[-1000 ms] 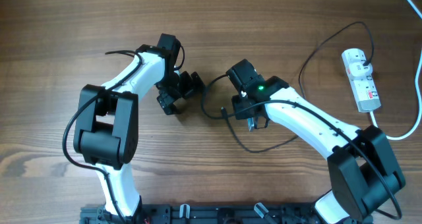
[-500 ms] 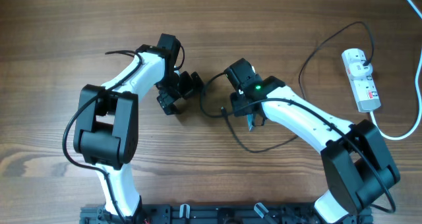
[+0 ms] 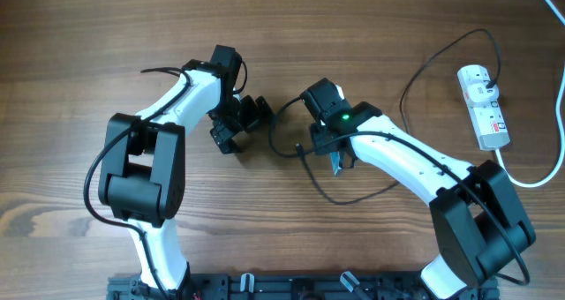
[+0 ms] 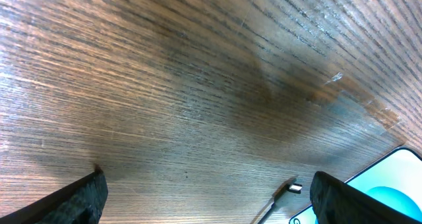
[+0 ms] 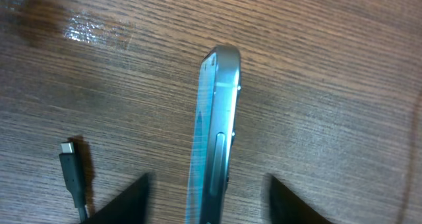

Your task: Plug charger to phone and switch on socket

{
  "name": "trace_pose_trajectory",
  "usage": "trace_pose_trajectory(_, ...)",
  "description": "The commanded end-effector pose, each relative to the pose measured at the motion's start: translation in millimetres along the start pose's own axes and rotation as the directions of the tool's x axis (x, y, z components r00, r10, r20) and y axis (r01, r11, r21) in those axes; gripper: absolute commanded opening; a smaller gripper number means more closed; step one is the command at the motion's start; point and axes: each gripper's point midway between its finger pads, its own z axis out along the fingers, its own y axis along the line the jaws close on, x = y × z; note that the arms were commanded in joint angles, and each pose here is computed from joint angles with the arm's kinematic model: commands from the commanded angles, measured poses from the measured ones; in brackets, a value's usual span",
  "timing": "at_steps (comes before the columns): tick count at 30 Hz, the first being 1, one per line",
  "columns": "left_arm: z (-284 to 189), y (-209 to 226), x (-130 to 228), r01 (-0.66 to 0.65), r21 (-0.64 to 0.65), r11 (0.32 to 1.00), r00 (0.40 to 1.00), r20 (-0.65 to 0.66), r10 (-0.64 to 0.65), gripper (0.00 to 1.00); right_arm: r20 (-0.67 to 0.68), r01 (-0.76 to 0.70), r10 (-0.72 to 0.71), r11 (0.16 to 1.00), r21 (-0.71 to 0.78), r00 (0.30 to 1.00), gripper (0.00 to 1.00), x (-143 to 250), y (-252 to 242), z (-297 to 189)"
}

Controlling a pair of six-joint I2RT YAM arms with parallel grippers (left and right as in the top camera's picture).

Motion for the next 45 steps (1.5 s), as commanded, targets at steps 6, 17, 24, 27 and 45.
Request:
trace_pose_trajectory(6, 41.4, 59.1, -28.0, -0.001, -0.217, 0.976, 0.998, 0.060, 0.014, 1.00, 0.025, 0.021, -0.021, 1.000, 0.014, 0.999, 0.78, -16.5, -0.1, -7.7)
trace_pose_trajectory(17, 42.2, 52.1, -36.1, -0.011, -0.190, 0.982, 0.996, 0.090, 0.029, 1.00, 0.200, 0.005, 0.010, 0.997, -0.074, 0.980, 0.92, -61.2, 2.9, -84.1)
trace_pose_trajectory(24, 42.5, 48.0, -40.7, -0.017, -0.174, 0.985, 0.993, 0.108, 0.037, 1.00, 0.113, -0.040, 0.049, 0.996, -0.082, 0.992, 0.94, -40.9, 1.4, -81.2)
trace_pose_trajectory(27, 42.5, 48.1, -40.4, -0.017, -0.175, 0.984, 0.994, 0.107, 0.036, 1.00, 0.060, -0.050, 0.057, 0.992, -0.114, 0.997, 0.92, -25.8, 7.0, -72.8)
trace_pose_trajectory(45, 42.4, 51.8, -35.3, -0.011, -0.188, 0.982, 0.996, 0.086, 0.028, 1.00, -0.076, -0.022, 0.020, 0.999, -0.024, 0.997, 0.32, 19.1, 2.7, 2.1)
